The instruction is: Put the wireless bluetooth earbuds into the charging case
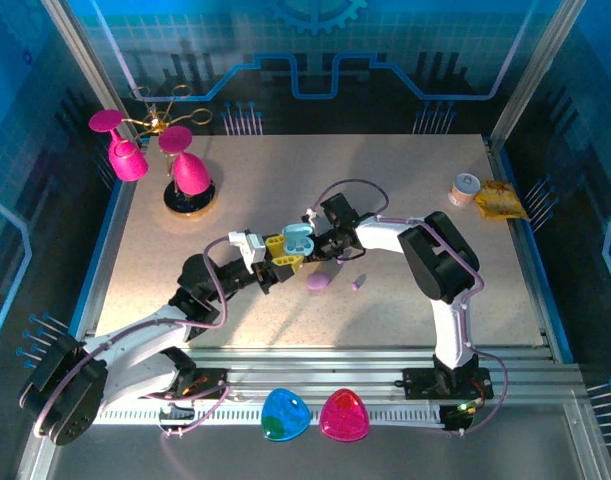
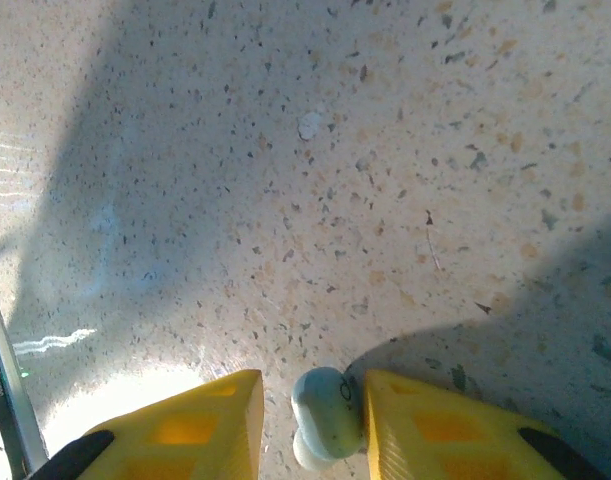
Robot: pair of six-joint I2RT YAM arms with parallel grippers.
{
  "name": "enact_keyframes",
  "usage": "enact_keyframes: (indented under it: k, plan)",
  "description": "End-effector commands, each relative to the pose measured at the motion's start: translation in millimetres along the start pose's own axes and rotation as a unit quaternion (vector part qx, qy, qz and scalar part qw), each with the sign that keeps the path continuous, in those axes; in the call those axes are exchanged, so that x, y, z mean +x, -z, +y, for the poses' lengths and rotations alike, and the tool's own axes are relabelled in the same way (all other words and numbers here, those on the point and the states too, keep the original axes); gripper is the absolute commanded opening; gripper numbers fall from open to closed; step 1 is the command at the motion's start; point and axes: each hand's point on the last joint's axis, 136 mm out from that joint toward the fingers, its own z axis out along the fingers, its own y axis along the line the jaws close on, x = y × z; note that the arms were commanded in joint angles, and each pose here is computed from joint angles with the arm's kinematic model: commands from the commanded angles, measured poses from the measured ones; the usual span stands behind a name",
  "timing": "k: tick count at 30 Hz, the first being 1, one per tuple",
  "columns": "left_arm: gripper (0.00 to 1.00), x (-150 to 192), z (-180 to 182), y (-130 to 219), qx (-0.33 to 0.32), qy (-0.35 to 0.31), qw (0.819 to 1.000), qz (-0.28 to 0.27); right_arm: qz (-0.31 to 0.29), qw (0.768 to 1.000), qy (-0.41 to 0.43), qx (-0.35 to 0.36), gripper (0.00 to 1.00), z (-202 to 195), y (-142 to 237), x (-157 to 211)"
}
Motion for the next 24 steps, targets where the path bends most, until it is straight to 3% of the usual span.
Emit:
enact_keyframes:
  k: [1, 14, 24]
  plan:
    - [0.21, -6, 2, 4, -0.009, -0.014, 1.000, -0.012, 0.019, 1.000, 0.005, -0.008, 0.28, 3, -5, 8]
    - [0.20, -8, 2, 4, -0.008, -0.015, 1.000, -0.014, 0.061, 0.992, 0.050, 0.094, 0.24, -14, -9, 27]
    - [0.21, -10, 1, 4, -0.007, -0.016, 1.000, -0.016, 0.036, 0.988, 0.057, 0.136, 0.16, -15, 7, 16]
